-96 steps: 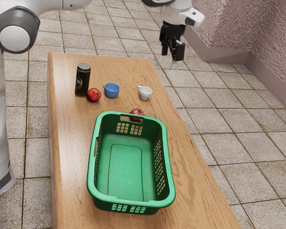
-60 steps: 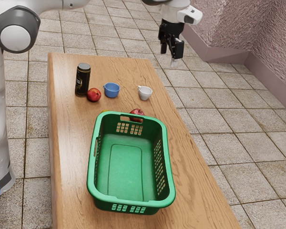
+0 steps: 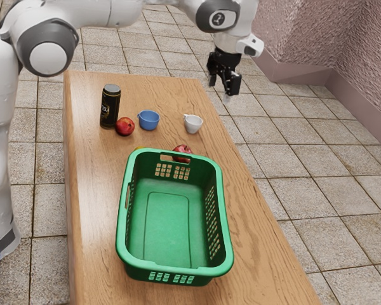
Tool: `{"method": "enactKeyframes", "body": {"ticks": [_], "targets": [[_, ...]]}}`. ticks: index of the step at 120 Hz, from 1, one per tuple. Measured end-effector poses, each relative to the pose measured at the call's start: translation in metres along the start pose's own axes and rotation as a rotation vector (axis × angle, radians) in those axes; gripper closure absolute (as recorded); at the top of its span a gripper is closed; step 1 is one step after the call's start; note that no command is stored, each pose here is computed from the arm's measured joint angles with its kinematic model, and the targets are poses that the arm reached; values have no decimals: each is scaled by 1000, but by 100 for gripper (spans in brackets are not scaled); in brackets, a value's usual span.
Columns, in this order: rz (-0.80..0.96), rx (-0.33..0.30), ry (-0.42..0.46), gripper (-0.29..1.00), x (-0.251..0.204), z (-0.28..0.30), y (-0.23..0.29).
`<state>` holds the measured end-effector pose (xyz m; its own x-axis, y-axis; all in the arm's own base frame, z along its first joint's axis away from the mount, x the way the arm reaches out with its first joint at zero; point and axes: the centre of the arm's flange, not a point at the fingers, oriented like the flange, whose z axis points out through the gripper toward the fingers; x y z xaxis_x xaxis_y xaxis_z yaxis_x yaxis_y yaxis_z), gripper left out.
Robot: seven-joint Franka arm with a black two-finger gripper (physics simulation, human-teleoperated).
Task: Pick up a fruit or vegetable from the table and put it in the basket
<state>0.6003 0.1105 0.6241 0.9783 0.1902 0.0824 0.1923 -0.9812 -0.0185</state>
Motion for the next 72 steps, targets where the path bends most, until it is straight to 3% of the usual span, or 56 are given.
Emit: {"method": "enactKeyframes", "body": {"ticks": [35, 72], "targets": [[51, -3, 11, 0, -12, 112, 19], [78, 8, 92, 0, -23, 154, 5]]}}
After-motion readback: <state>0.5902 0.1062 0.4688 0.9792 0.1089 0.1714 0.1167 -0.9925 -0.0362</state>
